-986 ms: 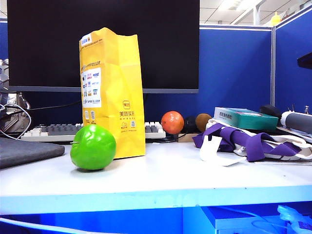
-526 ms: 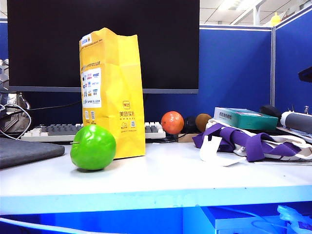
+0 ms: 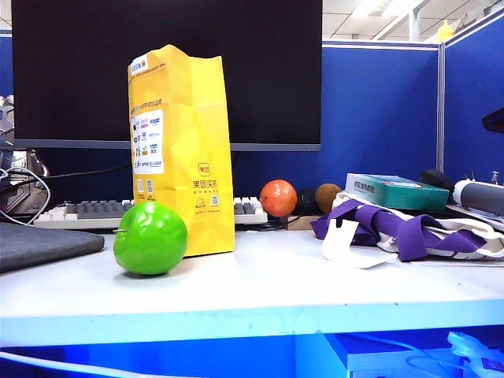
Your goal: Pick up the green apple and throw it into the yellow paper bag.
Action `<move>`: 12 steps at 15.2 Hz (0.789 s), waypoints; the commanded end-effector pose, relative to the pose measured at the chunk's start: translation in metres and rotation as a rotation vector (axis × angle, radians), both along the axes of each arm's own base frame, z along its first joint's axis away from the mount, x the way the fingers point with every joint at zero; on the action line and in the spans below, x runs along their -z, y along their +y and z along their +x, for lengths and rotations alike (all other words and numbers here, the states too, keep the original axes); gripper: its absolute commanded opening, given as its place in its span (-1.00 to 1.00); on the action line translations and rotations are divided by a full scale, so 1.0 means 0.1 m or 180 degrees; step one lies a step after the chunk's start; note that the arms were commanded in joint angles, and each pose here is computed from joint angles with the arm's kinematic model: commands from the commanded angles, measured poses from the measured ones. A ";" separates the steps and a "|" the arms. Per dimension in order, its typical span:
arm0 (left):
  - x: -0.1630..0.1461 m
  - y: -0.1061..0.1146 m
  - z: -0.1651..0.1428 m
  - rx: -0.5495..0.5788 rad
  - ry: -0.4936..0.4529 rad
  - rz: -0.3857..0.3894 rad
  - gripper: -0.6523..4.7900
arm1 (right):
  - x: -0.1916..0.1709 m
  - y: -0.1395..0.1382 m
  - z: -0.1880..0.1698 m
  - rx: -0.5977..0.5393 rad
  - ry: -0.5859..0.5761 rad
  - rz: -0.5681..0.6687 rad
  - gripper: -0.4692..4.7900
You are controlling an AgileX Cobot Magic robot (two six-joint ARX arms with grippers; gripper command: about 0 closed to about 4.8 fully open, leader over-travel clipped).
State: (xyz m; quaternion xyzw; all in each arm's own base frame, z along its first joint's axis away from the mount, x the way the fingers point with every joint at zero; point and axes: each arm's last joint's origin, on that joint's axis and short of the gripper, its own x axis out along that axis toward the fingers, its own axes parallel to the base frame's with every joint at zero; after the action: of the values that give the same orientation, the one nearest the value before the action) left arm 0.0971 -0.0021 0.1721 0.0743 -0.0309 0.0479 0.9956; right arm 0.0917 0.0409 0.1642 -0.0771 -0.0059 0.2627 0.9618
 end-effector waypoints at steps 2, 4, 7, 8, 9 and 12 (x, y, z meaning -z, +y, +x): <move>-0.03 0.00 0.00 0.0004 -0.0107 -0.0019 1.00 | 0.01 0.00 0.00 -0.0001 -0.0016 0.0015 -0.83; -0.03 0.00 0.00 0.0014 -0.0081 -0.0016 1.00 | 0.02 0.00 0.00 -0.0001 -0.0014 0.0014 -0.83; -0.03 0.00 0.00 0.0016 -0.0082 -0.0017 1.00 | 0.02 0.00 0.00 -0.0001 -0.0011 0.0014 -0.83; -0.03 0.00 0.00 0.0016 -0.0082 -0.0017 1.00 | 0.02 0.00 0.00 -0.0001 -0.0011 0.0014 -0.83; -0.03 0.00 0.00 0.0016 -0.0082 -0.0017 1.00 | 0.02 0.00 0.00 0.0000 -0.0012 0.0014 -0.83; -0.03 0.00 0.00 0.0018 -0.0082 -0.0017 1.00 | 0.02 0.00 0.00 -0.0001 -0.0011 0.0014 -0.83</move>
State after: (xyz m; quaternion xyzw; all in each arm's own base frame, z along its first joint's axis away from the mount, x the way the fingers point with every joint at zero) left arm 0.0969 -0.0021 0.1739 0.0731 -0.0399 0.0478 0.9954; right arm 0.0917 0.0409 0.1642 -0.0771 -0.0057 0.2627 0.9618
